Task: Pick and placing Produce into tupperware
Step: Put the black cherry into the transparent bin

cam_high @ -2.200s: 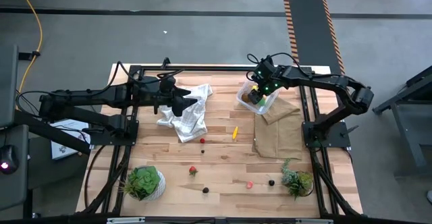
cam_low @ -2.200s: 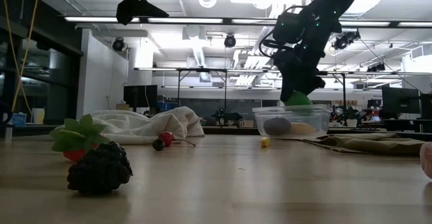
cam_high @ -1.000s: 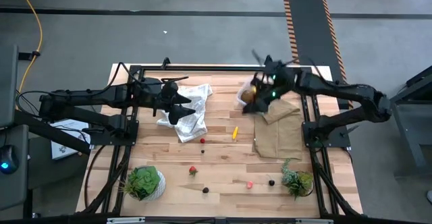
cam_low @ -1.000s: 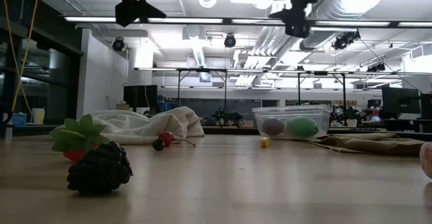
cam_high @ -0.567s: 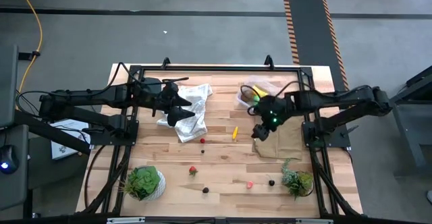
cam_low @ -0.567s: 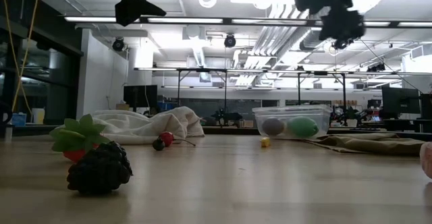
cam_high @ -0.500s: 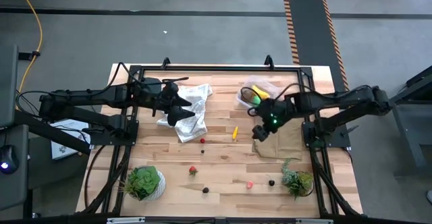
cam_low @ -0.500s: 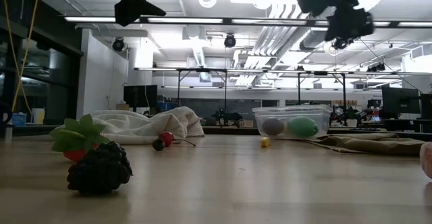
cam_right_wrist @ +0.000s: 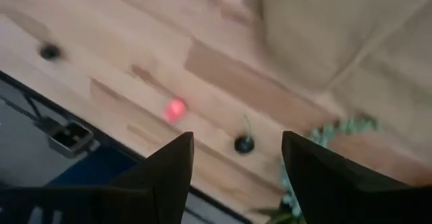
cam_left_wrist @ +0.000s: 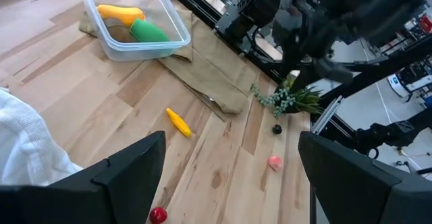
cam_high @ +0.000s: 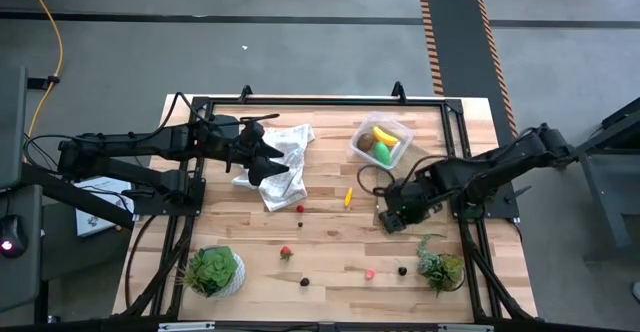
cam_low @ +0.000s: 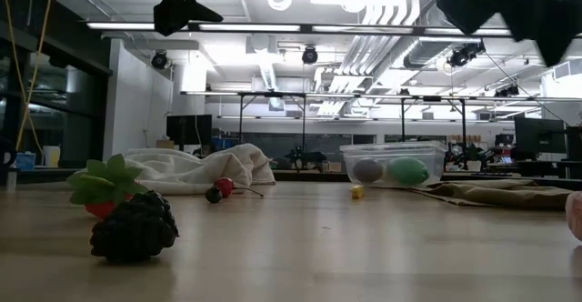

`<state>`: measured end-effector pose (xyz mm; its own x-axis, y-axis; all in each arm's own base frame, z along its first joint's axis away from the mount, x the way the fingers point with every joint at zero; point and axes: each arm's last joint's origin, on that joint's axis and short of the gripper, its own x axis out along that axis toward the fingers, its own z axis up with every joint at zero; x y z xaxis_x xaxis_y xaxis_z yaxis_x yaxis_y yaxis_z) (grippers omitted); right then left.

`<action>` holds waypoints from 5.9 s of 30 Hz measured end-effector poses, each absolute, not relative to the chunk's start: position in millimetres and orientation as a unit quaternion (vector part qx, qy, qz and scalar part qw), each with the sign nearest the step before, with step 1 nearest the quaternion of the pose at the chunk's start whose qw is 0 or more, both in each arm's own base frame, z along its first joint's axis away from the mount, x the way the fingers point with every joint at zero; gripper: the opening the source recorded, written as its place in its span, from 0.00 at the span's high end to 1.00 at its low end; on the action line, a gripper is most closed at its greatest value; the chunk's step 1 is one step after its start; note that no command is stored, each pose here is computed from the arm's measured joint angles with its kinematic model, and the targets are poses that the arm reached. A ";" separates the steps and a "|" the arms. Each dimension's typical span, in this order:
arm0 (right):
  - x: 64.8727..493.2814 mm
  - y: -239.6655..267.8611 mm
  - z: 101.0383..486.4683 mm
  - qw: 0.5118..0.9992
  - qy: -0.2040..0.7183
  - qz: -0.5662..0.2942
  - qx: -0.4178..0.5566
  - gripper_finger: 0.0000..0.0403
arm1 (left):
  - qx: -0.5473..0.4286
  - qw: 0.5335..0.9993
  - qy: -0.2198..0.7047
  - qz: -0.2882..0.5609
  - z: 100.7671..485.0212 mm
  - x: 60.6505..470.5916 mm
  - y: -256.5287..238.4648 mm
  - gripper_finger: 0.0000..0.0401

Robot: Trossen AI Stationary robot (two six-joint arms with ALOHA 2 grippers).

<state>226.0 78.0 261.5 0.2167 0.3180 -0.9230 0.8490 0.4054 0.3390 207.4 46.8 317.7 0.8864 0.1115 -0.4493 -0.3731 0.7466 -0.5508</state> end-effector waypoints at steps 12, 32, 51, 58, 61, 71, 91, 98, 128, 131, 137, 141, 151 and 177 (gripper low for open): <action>240.7 120.1 229.1 0.560 0.653 -0.243 0.448 0.46 | -0.331 0.901 0.238 0.145 310.3 203.2 45.9 0.18; 290.1 187.4 212.4 0.596 0.719 -0.242 0.263 0.46 | -0.315 0.904 0.251 0.143 308.5 202.1 45.5 0.18; 263.0 214.0 185.7 0.577 0.718 -0.271 0.278 0.46 | -0.321 0.894 0.275 0.150 304.3 199.3 44.8 0.18; 262.4 213.7 174.4 0.581 0.714 -0.261 0.290 0.46 | -0.322 0.893 0.274 0.151 304.3 199.3 44.8 0.18; 261.3 212.7 174.1 0.579 0.715 -0.267 0.287 0.46 | -0.322 0.893 0.274 0.151 304.3 199.3 44.9 0.18; 264.8 211.6 169.5 0.581 0.714 -0.268 0.284 0.46 | -0.322 0.894 0.274 0.150 304.4 199.3 44.9 0.18; 261.6 207.5 154.1 0.573 0.725 -0.269 0.270 0.46 | -0.321 0.891 0.282 0.152 303.0 198.4 44.7 0.18; 264.1 211.4 149.9 0.580 0.722 -0.240 0.291 0.46 | -0.321 0.891 0.283 0.153 302.8 198.3 44.6 0.18; 262.5 210.6 150.2 0.571 0.727 -0.247 0.291 0.50 | -0.321 0.891 0.283 0.153 302.8 198.3 44.6 0.18; 262.2 211.0 150.2 0.569 0.729 -0.245 0.291 0.51 | -0.321 0.890 0.284 0.153 302.7 198.3 44.6 0.18; 259.6 214.1 150.3 0.569 0.732 -0.241 0.288 0.52 | -0.321 0.890 0.285 0.153 302.5 198.1 44.6 0.18; 259.6 214.1 150.3 0.569 0.732 -0.242 0.288 0.52 | -0.321 0.890 0.285 0.153 302.5 198.1 44.6 0.18; 259.5 214.0 150.3 0.569 0.732 -0.242 0.287 0.52 | -0.321 0.890 0.285 0.153 302.5 198.1 44.6 0.18; 259.4 214.0 147.9 0.571 0.732 -0.245 0.279 0.67 | -0.321 0.890 0.285 0.153 302.5 198.1 44.6 0.18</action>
<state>259.4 214.0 147.9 -0.1920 0.1287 -0.9729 0.6888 0.7239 -0.0402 198.1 44.6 302.5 0.7908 0.0894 -0.6055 -0.4556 0.7467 -0.4847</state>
